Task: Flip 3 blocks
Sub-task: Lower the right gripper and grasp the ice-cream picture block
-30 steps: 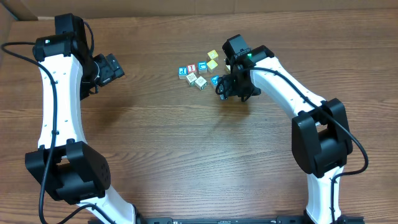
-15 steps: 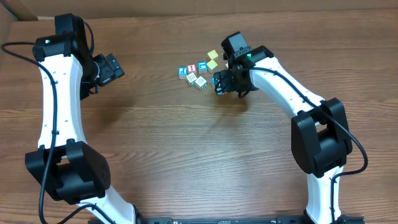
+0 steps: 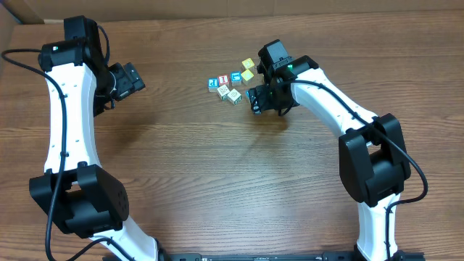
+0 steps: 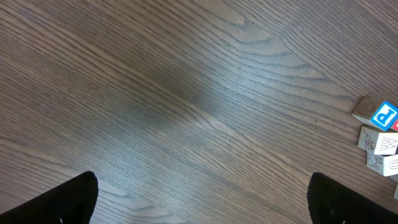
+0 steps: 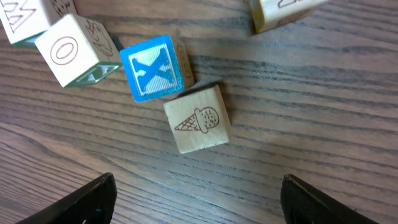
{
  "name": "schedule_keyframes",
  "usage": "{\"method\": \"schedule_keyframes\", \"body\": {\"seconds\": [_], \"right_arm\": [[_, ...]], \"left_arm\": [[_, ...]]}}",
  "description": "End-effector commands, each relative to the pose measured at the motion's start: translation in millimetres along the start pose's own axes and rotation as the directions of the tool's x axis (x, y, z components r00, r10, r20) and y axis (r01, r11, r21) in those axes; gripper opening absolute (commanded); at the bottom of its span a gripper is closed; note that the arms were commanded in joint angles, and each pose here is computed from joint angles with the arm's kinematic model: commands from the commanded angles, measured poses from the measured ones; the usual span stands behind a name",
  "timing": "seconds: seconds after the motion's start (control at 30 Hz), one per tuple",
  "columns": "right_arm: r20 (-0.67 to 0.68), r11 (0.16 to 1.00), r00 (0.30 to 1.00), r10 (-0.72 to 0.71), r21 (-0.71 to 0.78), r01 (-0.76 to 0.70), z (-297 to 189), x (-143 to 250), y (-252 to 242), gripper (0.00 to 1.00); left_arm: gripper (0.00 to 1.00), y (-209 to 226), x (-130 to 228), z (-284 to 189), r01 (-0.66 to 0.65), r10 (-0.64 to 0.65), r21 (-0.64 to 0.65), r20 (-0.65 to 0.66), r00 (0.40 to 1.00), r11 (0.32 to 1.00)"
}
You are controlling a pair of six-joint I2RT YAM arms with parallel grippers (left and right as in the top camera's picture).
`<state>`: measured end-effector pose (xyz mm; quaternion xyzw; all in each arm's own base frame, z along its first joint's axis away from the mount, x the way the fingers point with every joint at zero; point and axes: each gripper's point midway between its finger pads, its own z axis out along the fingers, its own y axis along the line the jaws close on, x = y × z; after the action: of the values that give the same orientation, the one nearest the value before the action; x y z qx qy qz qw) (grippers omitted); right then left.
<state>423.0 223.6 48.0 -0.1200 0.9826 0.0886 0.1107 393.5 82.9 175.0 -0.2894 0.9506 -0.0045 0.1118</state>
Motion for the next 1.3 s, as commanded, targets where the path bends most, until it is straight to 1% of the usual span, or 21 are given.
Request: {"method": "schedule_keyframes", "body": {"seconds": [0.0,0.13,0.3,0.43,0.6,0.63,0.7,0.8,0.9,0.97,1.1,1.17,1.23,1.27], "right_arm": [[-0.003,1.0,1.0,-0.015,-0.008,0.015,1,1,1,0.85],[-0.006,1.0,1.0,-0.022,-0.007,0.022,1,2,1,0.85],[0.031,0.999,0.999,-0.033,-0.014,0.034,1,-7,3,0.83],[0.048,0.998,0.998,-0.051,-0.019,0.052,1,-10,7,0.77],[0.068,0.98,0.978,-0.199,-0.014,0.2,3,-12,16,0.76],[0.072,0.968,0.966,-0.248,-0.011,0.25,4,-12,18,0.73],[0.087,0.956,0.952,-0.295,0.019,0.294,6,-15,14,0.72],[0.133,0.954,0.945,-0.299,0.076,0.291,12,-26,6,0.72],[0.161,0.954,0.941,-0.298,0.082,0.288,15,-30,5,0.71],[0.165,0.955,0.941,-0.296,0.083,0.285,18,-29,3,0.67],[0.163,0.955,0.941,-0.296,0.082,0.285,29,-23,0,0.65],[0.16,0.955,0.942,-0.295,0.082,0.285,34,-18,-1,0.61],[0.159,0.955,0.942,-0.295,0.082,0.285,38,-15,-2,0.54],[0.159,0.955,0.942,-0.295,0.082,0.285,38,-15,-2,0.52]], "left_arm": [[1.0,-5,-4,-3,-0.004,0.004,0.011,0.013,1.0,1.0],[1.0,-5,-4,-3,-0.004,0.004,0.011,0.013,1.0,1.0],[1.0,-5,-4,-3,-0.004,0.004,0.012,0.013,1.0,1.0],[1.0,-5,-4,-3,-0.004,0.004,0.011,0.013,1.0,1.0],[1.0,-5,-4,-3,-0.004,0.004,0.012,0.013,1.0,1.0],[1.0,-5,-4,-3,-0.004,0.004,0.011,0.013,1.0,1.0],[1.0,-5,-4,-3,-0.004,0.004,0.011,0.013,1.0,1.0],[1.0,-5,-4,-3,-0.004,0.004,0.011,0.013,1.0,1.0],[1.0,-5,-4,-3,-0.004,0.004,0.011,0.013,1.0,1.0],[1.0,-5,-4,-3,-0.004,0.004,0.011,0.013,1.0,1.0],[1.0,-5,-4,-3,-0.004,0.004,0.011,0.013,1.0,1.0],[1.0,-5,-4,-3,-0.004,0.004,0.012,0.013,1.0,1.0],[1.0,-5,-4,-3,-0.004,0.004,0.012,0.013,1.0,1.0],[1.0,-5,-4,-3,-0.004,0.004,0.011,0.013,1.0,1.0]]}}
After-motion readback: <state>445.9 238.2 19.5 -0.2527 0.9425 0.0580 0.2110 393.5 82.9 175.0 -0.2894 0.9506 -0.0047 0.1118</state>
